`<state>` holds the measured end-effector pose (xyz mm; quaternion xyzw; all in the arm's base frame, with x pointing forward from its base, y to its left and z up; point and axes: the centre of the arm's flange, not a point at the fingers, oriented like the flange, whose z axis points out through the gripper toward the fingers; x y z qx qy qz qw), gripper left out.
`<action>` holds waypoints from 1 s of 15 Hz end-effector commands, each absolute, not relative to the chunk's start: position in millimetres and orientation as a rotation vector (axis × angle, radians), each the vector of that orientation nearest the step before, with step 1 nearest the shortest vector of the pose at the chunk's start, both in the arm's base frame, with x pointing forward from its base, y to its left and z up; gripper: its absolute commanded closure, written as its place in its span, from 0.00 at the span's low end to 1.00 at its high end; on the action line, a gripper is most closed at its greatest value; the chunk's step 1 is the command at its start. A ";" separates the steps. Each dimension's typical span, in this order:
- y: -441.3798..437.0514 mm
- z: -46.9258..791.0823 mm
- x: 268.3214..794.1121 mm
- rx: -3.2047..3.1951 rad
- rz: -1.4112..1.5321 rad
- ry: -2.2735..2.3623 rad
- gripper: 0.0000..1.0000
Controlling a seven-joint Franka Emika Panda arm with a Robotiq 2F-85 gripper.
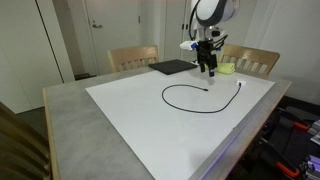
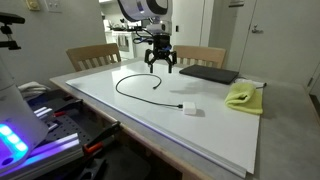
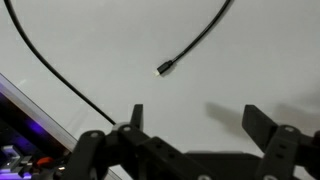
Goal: Put the charger in a circle
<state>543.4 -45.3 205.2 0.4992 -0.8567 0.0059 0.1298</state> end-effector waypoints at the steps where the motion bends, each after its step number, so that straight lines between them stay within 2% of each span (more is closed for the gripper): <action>1: -41.7 205.7 539.2 1.538 0.027 -2.435 0.00; 15: -131.9 213.2 494.5 2.089 -0.153 -1.841 0.00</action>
